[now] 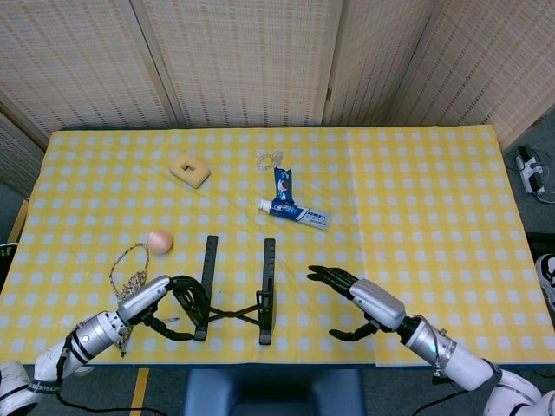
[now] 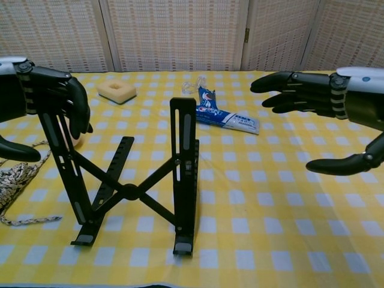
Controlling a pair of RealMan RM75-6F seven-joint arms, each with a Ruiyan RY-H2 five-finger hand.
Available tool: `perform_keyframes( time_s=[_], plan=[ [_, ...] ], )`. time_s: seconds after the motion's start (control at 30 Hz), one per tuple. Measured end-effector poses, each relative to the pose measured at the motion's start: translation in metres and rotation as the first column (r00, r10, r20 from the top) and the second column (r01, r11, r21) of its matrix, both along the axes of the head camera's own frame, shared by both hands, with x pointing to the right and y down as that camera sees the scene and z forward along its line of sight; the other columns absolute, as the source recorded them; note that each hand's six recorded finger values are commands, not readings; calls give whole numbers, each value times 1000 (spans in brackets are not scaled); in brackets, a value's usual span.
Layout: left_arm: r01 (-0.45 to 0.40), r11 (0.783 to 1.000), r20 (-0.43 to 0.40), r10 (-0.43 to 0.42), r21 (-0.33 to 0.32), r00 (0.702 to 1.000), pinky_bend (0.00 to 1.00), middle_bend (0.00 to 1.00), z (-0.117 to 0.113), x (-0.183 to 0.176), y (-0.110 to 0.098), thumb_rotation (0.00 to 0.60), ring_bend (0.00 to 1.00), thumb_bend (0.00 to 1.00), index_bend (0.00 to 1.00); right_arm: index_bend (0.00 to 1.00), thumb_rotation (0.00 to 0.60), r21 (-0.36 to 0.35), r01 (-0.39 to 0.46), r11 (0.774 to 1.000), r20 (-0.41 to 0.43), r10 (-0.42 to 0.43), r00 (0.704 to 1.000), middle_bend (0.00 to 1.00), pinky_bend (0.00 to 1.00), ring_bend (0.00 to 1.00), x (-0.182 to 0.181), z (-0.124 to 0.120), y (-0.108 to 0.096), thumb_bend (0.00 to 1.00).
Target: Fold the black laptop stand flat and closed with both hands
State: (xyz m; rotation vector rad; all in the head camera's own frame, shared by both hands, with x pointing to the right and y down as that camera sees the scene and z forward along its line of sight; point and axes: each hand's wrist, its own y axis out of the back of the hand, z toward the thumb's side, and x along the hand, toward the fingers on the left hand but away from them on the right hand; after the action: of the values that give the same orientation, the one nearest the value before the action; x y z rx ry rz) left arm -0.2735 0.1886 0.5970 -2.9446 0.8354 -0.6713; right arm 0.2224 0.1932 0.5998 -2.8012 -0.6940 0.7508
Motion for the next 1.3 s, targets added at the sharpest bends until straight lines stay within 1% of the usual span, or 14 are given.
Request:
perform_keyframes(
  time_s=[0.1, 0.2, 0.23, 0.33, 0.43, 0.57, 0.67, 0.7, 0.83, 0.87, 1.07, 1.3],
  plan=[
    [-13, 1000, -1, 13, 5, 1000, 307, 488, -2, 1, 3, 600, 462, 132, 442, 0, 600, -76, -6, 997, 67, 11, 998, 62, 0, 95, -13, 4, -2, 315],
    [-20, 1000, 1, 20, 9, 1000, 307, 488, -4, 1, 4, 600, 462, 132, 442, 1, 600, -162, -9, 987, 131, 30, 991, 87, 0, 109, -26, 9, -4, 316],
    [-21, 1000, 1, 21, 10, 1000, 307, 488, -5, 1, 5, 600, 462, 132, 443, 6, 600, -196, -8, 981, 155, 39, 987, 96, 0, 115, -30, 11, -5, 316],
    [-25, 1000, 2, 25, 11, 1000, 308, 487, -6, 1, 8, 600, 462, 131, 443, 37, 600, -271, 2, 963, 202, 55, 978, 120, 0, 132, -41, 17, -8, 315],
    [-33, 999, 1, 33, 10, 999, 308, 488, -8, 2, 10, 600, 462, 132, 444, 71, 600, -346, 16, 938, 247, 75, 966, 143, 0, 154, -53, 24, -10, 316],
    [-33, 999, 0, 33, 11, 999, 311, 488, -9, 2, 11, 600, 462, 132, 445, 98, 600, -440, 34, 897, 303, 113, 946, 163, 0, 177, -69, 33, -12, 315],
    [-26, 1000, 1, 26, 12, 1000, 314, 487, -9, 2, 11, 600, 462, 132, 448, 101, 600, -492, 50, 869, 332, 134, 934, 164, 0, 182, -79, 41, -12, 316],
    [-23, 1000, 2, 23, 12, 1000, 315, 487, -9, 2, 10, 600, 462, 132, 448, 101, 600, -513, 58, 856, 343, 143, 929, 164, 0, 184, -84, 43, -12, 316],
    [-2, 1000, 9, 2, 14, 1000, 323, 487, -8, -1, 9, 600, 451, 132, 448, 108, 600, -575, 81, 814, 364, 166, 917, 166, 0, 191, -95, 52, -8, 315],
    [3, 1000, 11, -3, 15, 1000, 324, 487, -7, -1, 8, 600, 439, 131, 445, 110, 600, -593, 86, 800, 367, 173, 914, 167, 0, 193, -97, 55, -7, 315],
    [28, 999, 30, -29, 39, 999, 324, 477, -6, -5, 6, 600, 380, 131, 438, 112, 600, -670, 105, 735, 375, 213, 902, 170, 11, 202, -105, 66, 0, 316],
    [49, 996, 42, -52, 70, 998, 322, 429, -7, -9, 3, 600, 307, 131, 430, 115, 600, -732, 116, 672, 372, 251, 894, 170, 11, 203, -107, 73, 8, 316]
  ],
)
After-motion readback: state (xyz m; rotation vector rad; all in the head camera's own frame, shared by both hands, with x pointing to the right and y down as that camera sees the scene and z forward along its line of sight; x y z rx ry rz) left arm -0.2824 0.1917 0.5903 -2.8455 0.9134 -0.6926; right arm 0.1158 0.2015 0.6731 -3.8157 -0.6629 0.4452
